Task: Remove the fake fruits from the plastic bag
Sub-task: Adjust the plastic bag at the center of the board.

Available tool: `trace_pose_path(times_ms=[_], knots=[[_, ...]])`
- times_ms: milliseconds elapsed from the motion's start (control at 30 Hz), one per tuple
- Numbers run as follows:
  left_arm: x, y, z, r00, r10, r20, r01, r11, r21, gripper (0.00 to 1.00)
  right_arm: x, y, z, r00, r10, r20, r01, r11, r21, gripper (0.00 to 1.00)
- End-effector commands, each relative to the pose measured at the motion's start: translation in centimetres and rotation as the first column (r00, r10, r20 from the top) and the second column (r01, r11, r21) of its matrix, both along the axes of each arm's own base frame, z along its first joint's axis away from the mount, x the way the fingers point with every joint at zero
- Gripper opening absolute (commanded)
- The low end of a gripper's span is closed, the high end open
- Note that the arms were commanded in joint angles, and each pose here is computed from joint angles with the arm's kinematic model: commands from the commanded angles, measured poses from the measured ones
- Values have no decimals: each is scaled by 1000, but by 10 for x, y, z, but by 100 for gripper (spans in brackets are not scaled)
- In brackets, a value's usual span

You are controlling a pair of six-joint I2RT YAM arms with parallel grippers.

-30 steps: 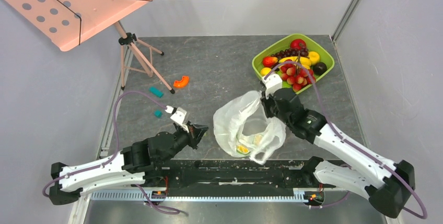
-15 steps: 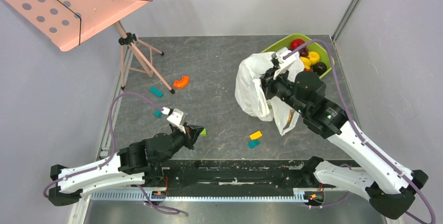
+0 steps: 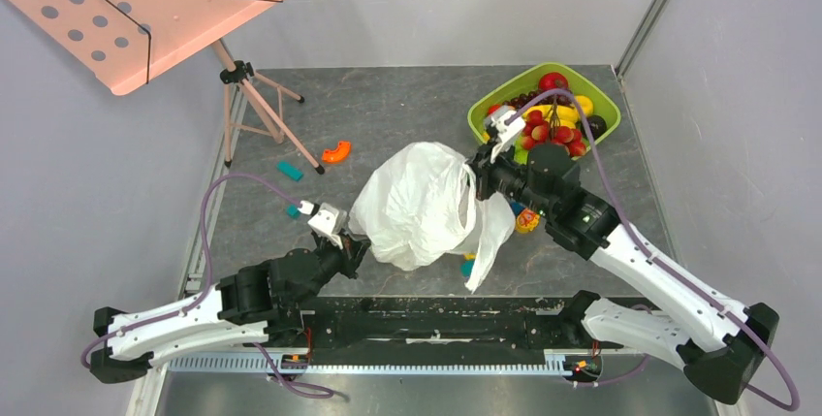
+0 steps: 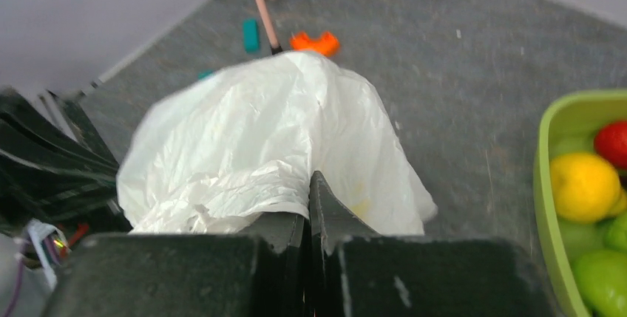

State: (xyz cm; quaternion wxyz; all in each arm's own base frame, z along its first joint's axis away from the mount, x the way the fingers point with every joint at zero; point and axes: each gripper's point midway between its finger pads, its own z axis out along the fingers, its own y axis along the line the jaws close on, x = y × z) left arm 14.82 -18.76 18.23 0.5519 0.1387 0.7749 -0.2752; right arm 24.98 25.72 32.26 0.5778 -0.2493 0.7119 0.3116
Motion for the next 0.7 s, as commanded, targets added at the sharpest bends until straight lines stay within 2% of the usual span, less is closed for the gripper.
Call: trace_pose_path(times_ms=[0,33,67,133,167,233,367,467,567,667], knots=[[4,5,-4,999,39,-2,-39,999,-8,2,4,-12,-56,998,-63,-31,60,995,-75,0],[4,5,-5,999,39,-4,-39,999,-7,2,2,-14,-68,997,-64,-36,61,994,-87,2],[4,5,-7,999,39,-6,-39,999,-3,2,1,-16,-76,997,-65,-43,61,994,-95,10],[4,5,-8,999,40,-7,-40,999,5,2,-1,-20,-91,995,-73,-65,65,991,-118,37],[4,6,-9,999,43,-8,-43,999,6,2,-3,-21,-94,995,-76,-71,67,990,-125,47],[5,7,-10,999,50,-8,-50,999,6,2,-6,-24,-98,994,-78,-79,68,990,-126,53],[9,14,-7,995,98,-9,-98,995,-8,2,-17,-32,-89,994,-78,-77,71,993,-89,58],[16,21,2,987,158,9,-158,987,-24,2,-32,-31,-80,998,-14,-67,10,998,-55,59],[23,22,13,982,186,30,-185,982,-36,2,-56,-25,-77,992,100,-72,-102,995,-17,53],[32,14,15,983,183,24,-183,983,-9,2,-76,-23,-90,978,180,-107,-182,983,-9,42]])
